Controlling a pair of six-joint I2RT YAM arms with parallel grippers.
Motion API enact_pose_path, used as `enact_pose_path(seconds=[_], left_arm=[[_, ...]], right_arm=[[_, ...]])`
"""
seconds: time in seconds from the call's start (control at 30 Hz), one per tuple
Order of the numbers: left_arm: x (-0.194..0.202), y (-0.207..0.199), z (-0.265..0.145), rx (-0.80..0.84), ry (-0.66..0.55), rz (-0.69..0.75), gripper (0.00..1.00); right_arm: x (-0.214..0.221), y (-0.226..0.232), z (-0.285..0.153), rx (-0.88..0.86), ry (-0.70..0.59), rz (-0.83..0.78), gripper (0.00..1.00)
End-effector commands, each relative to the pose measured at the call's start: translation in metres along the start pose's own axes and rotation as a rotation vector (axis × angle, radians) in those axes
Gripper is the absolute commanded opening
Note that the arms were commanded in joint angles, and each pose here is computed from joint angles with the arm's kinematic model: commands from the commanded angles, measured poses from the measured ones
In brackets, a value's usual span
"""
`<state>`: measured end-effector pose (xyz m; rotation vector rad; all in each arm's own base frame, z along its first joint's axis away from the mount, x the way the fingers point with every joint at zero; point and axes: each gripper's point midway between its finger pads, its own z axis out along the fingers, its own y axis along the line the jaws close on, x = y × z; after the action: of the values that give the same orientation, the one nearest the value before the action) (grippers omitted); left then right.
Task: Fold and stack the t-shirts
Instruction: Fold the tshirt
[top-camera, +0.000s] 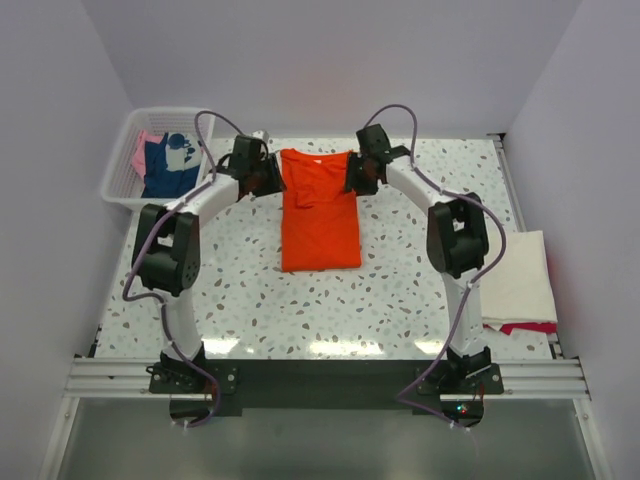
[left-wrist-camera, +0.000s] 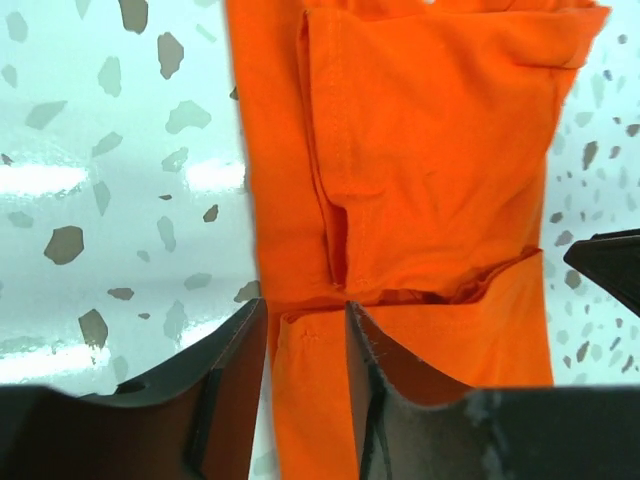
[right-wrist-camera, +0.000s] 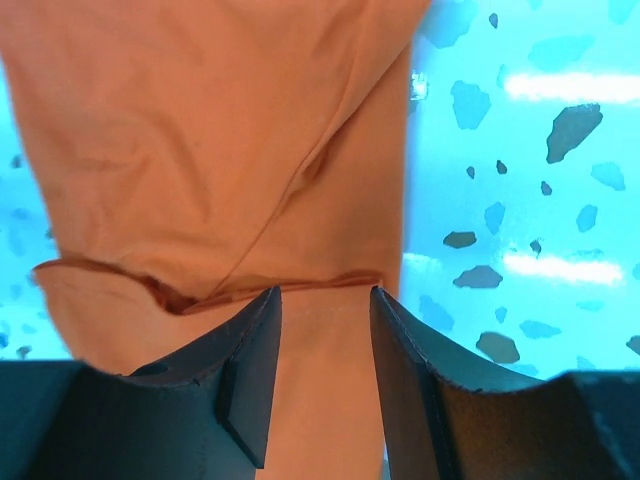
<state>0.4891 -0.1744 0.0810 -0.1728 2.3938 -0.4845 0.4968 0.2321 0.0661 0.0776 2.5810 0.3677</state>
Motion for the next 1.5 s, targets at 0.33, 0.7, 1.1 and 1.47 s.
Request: enact_pose_path(seconds=[0.33,0.7,1.1,1.47], left_arm=[[0.065,-0.103,-0.069,0.244,0.028,-0.032,0.0],[0.142,-0.075,-0.034,0.197,0.154,-0.1,0.0],[0.173,-0.048,-0.025,0.124,0.208,-0.111,0.0],[0.105,-0.083,-0.067,0.23,0.068,-0.036,0.14]], right_arm=[[0.041,0.086,-0.068,-0.406,0.001,0.013,0.43],[0.046,0.1,0.002,-0.479,0.143,0.08,0.4],[0.028,0.08,0.03,-0.559,0.202,0.173,0.41],[-0.01,0.068,-0.062,-0.448,0.038,0.104,0.42]])
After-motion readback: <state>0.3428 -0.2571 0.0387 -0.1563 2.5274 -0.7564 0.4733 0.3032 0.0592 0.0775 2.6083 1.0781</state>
